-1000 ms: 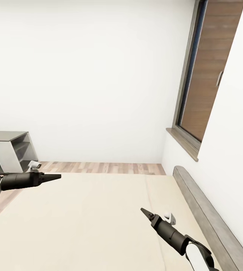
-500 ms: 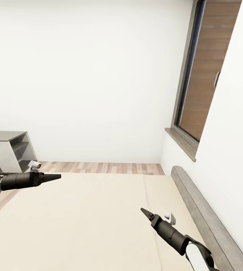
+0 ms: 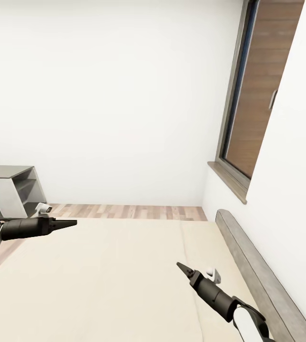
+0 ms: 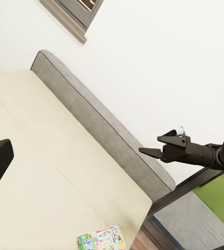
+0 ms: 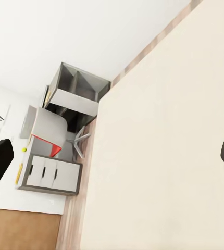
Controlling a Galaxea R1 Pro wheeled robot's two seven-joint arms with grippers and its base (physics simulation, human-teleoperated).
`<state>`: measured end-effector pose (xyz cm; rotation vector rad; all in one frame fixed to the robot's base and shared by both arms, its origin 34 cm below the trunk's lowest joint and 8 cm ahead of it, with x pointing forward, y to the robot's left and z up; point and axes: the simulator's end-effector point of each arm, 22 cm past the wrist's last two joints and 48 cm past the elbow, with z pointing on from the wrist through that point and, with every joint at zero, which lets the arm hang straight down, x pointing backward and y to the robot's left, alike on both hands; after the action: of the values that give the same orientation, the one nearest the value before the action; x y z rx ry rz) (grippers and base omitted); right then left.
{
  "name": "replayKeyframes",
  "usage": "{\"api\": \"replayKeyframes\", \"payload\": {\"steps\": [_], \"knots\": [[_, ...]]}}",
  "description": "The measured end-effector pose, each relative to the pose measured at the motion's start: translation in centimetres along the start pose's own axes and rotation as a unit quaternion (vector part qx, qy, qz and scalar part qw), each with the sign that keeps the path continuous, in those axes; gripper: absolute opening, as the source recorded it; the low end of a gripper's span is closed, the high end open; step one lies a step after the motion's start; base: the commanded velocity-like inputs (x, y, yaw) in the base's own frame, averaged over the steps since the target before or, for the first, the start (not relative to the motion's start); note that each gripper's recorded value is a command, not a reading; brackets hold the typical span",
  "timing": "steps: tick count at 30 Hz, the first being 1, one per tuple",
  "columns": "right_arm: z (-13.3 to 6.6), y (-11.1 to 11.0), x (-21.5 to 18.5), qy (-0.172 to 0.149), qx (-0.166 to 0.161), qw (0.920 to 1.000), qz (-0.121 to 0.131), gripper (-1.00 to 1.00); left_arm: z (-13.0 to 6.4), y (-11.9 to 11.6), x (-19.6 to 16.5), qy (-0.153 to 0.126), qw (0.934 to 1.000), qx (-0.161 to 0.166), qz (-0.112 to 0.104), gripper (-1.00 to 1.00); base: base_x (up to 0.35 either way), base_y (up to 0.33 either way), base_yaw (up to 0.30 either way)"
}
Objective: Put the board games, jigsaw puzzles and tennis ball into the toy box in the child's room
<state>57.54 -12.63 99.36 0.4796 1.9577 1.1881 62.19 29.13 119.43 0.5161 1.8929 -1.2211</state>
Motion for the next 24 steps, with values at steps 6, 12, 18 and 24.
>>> {"api": "replayKeyframes", "payload": {"steps": [6, 12, 18, 24], "knots": [[0.1, -0.5, 0.1, 0.002, 0.016, 0.9999, -0.003, 1.0, 0.0, 0.0, 0.0, 0.0, 1.0, 0.0, 0.0, 1.0, 0.0, 0.0, 0.0], [-0.4, -3.5, -0.5, 0.008, 0.11, 0.9933, -0.036, 1.0, 0.0, 0.0, 0.0, 0.0, 1.0, 0.0, 0.0, 1.0, 0.0, 0.0, 0.0], [-1.1, -5.8, -0.5, 0.027, 0.176, 0.9829, -0.045, 1.0, 0.0, 0.0, 0.0, 0.0, 1.0, 0.0, 0.0, 1.0, 0.0, 0.0, 0.0], [-1.1, -6.3, -0.9, 0.03, 0.192, 0.9798, -0.047, 1.0, 0.0, 0.0, 0.0, 0.0, 1.0, 0.0, 0.0, 1.0, 0.0, 0.0, 0.0]]}}
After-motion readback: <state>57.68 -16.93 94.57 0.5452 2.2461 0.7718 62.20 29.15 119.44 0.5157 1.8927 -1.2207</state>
